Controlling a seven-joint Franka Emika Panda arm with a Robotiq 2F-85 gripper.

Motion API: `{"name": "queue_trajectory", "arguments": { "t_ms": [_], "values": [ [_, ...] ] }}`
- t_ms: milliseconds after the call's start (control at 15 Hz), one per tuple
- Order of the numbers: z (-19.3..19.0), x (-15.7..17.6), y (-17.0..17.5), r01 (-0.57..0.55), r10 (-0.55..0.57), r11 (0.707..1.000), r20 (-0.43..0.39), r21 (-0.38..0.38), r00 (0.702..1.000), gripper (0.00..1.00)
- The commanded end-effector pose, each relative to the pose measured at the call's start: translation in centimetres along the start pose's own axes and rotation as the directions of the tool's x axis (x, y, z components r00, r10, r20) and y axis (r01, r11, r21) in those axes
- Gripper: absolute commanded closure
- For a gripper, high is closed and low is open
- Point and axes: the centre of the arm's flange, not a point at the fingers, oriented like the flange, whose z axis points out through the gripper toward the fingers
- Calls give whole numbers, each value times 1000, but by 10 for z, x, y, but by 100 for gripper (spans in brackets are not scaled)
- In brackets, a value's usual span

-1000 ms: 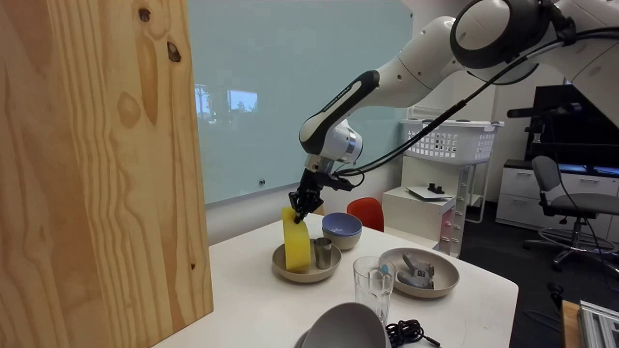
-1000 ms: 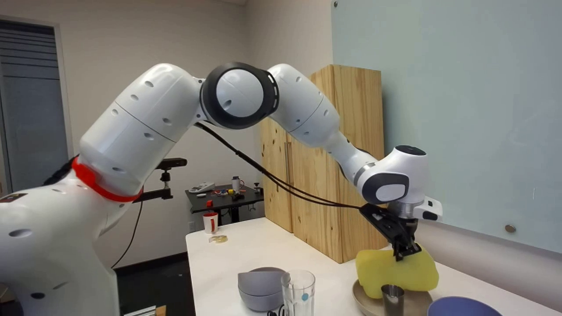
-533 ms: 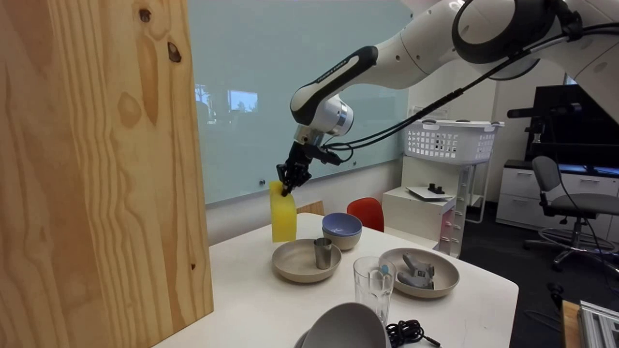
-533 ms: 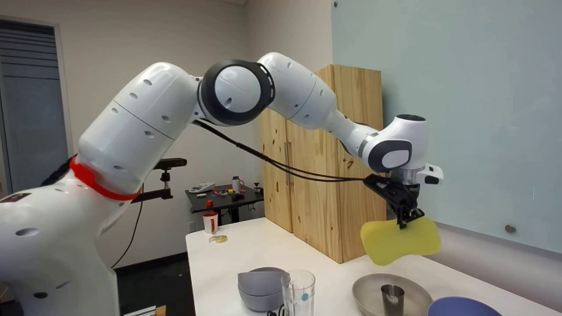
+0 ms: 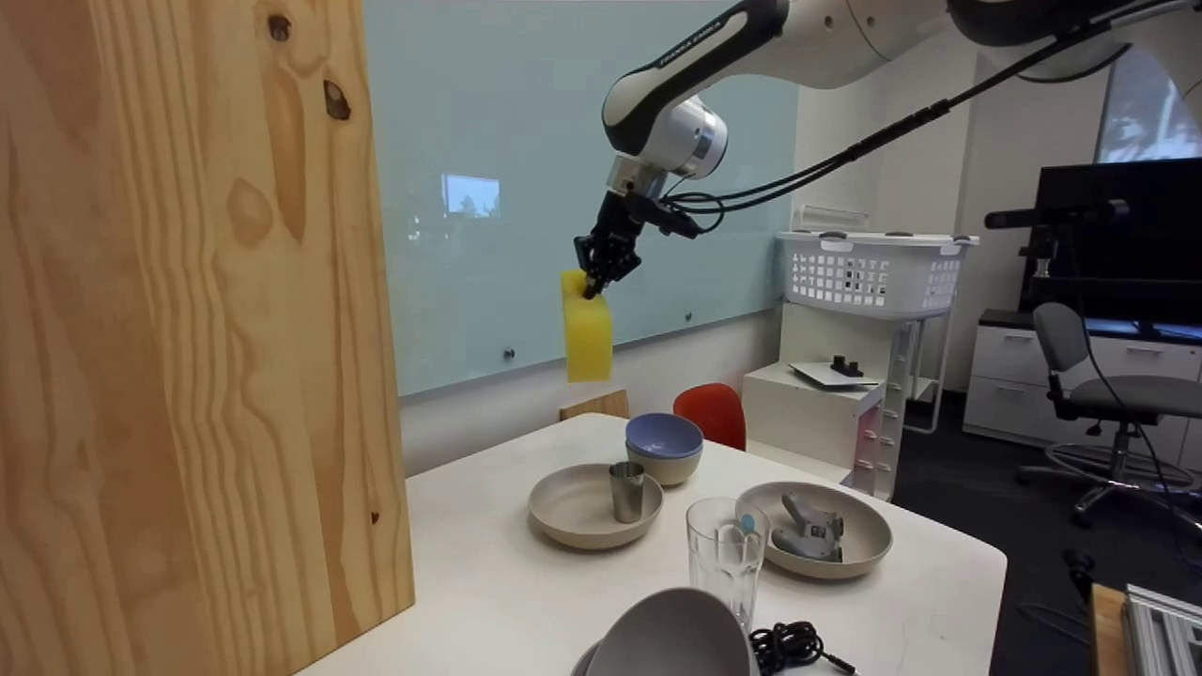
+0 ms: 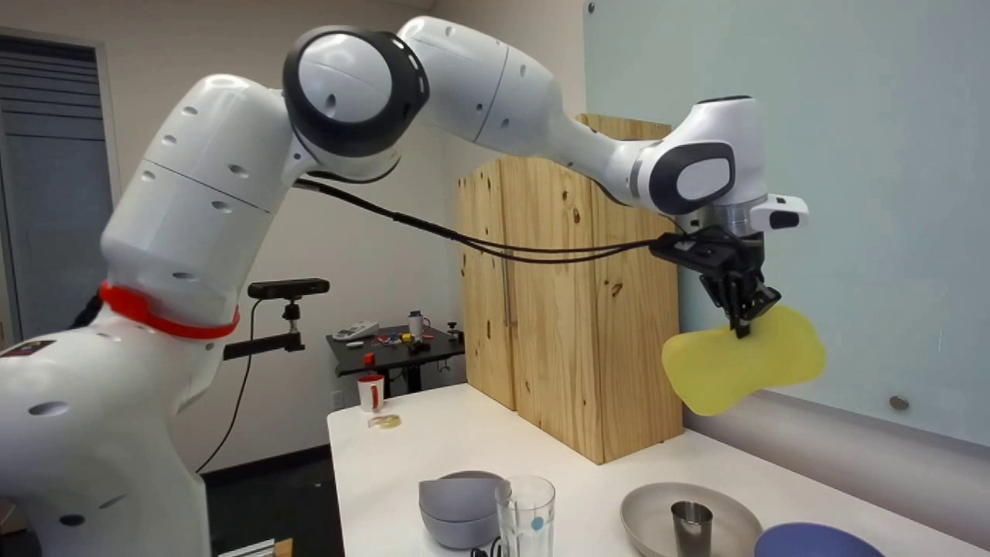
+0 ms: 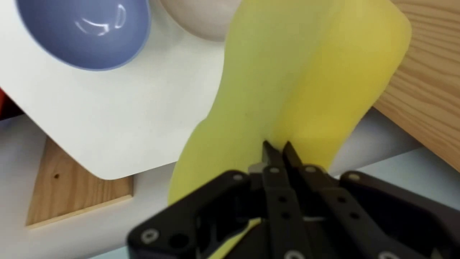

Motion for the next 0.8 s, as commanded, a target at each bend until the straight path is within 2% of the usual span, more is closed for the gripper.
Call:
{"name": "queue_trajectory", "arguments": {
  "t_ms": [0, 333, 733],
  "values": [
    [-27, -47, 29, -56, 57, 996, 12, -68, 998, 99],
    [-46, -98, 91, -135, 137, 986, 17, -97, 990, 99],
    [-57, -153, 179, -253, 260, 958, 38, -135, 965, 99]
  ]
}}
